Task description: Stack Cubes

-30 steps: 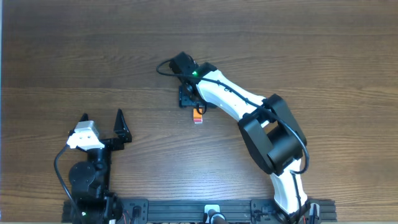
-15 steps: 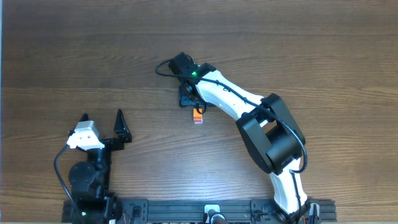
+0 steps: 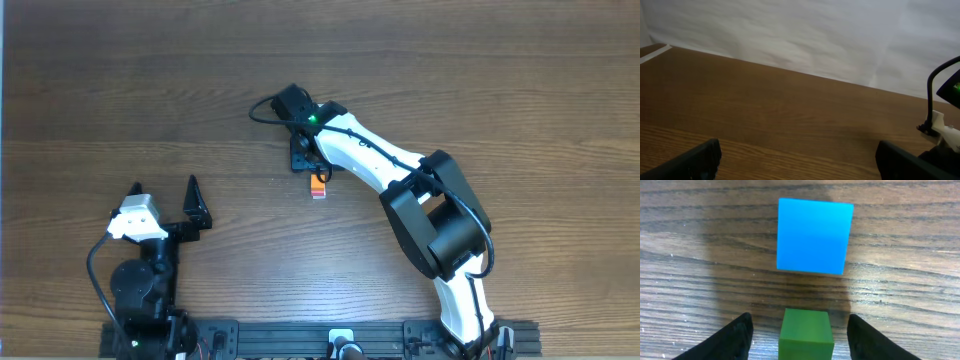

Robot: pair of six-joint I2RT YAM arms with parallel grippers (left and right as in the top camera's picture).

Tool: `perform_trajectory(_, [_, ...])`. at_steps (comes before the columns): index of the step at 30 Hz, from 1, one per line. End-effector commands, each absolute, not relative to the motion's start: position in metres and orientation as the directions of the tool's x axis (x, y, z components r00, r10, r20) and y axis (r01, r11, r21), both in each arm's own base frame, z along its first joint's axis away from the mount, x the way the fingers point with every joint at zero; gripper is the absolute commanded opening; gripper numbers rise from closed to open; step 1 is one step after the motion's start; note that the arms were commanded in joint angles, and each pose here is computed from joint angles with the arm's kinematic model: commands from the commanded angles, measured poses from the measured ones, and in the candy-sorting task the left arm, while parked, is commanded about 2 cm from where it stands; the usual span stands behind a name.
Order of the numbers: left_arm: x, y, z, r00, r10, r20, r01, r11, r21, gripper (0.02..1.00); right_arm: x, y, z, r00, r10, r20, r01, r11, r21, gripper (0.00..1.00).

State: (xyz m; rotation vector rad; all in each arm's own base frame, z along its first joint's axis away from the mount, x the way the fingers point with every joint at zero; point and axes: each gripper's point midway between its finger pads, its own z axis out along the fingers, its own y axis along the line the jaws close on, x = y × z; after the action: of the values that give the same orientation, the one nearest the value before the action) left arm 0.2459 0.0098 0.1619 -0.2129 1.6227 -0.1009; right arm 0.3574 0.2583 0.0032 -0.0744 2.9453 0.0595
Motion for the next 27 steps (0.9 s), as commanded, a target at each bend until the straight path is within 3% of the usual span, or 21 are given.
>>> perform_trajectory(1, [0.246, 0.0107, 0.1592, -0.052, -0.187, -0.981, -0.078, 0.98, -0.183, 0.998, 0.3666, 0.2566, 0.005, -0.976, -0.045, -0.214, -0.052, 0.998, 0.028, 0.586])
perform_trajectory(9, [0.246, 0.0107, 0.1592, -0.052, -0.187, -0.981, -0.078, 0.98, -0.183, 1.0, 0.3662, 0.257, 0.005, -0.976, -0.046, -0.212, -0.054, 0.998, 0.03, 0.439])
perform_trajectory(27, [0.246, 0.0107, 0.1592, -0.052, -0.187, -0.981, -0.078, 0.98, -0.183, 1.0, 0.3667, 0.2564, 0.005, -0.976, -0.047, -0.213, -0.055, 0.998, 0.029, 0.299])
